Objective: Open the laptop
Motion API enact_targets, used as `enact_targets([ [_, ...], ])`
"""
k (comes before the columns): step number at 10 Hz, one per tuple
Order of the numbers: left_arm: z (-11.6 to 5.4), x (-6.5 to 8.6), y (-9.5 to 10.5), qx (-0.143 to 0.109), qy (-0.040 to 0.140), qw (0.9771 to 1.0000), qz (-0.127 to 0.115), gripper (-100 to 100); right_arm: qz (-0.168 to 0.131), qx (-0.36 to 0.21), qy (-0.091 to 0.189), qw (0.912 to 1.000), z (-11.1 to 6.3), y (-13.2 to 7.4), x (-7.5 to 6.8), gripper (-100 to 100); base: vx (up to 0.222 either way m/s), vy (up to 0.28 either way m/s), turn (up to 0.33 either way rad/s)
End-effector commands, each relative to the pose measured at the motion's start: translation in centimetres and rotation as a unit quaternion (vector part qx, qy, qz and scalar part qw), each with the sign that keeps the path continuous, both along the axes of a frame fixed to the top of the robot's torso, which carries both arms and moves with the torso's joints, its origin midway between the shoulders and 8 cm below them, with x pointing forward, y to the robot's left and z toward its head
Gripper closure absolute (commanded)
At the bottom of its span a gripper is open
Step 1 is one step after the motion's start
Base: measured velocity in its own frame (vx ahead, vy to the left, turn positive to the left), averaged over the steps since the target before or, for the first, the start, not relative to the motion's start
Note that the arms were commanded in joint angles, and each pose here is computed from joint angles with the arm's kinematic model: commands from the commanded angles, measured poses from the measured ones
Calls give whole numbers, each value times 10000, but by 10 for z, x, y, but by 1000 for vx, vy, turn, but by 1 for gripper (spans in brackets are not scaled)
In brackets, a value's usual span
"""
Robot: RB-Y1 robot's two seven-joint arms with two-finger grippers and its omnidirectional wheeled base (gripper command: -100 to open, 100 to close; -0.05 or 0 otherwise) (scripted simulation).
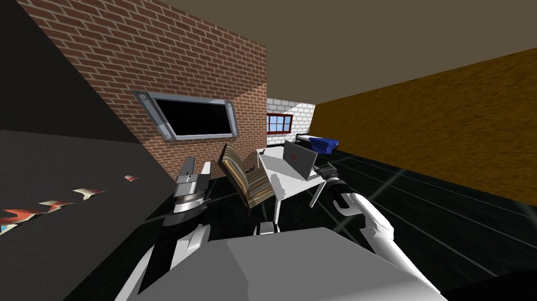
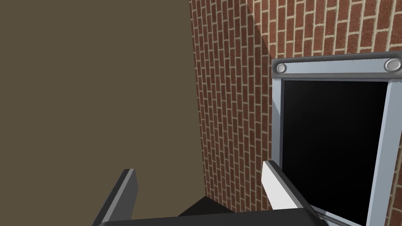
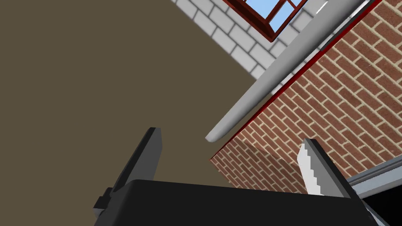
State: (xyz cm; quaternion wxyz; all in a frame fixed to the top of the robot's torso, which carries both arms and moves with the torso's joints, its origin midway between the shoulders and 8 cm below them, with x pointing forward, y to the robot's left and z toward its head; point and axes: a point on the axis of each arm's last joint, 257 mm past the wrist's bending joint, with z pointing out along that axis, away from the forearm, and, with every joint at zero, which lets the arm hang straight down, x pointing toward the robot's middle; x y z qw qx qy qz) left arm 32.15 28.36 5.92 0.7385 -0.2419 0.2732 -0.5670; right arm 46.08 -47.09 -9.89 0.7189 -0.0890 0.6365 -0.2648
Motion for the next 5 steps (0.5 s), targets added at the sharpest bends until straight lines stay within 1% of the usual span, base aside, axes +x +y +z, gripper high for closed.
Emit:
enact_targets([
  [1, 0, 0, 0, 0, 0, 10000, 0, 0, -243, -549, 183, 9980, 0, -25, 2, -100, 47, 105, 19],
  [3, 0, 0, 0, 0, 0, 10000, 0, 0, -399, -904, 301, 9946, 2, -41, 1, -100, 43, 85, 23],
  [4, 0, 0, 0, 0, 0, 10000, 0, 0, -530, -1201, 399, 9905, 5, -54, 1, -100, 54, 137, 23],
  [5, 0, 0, 0, 0, 0, 10000, 0, 0, -584, -1324, 439, 9885, 6, -60, 1, -100, 45, 127, 10],
])
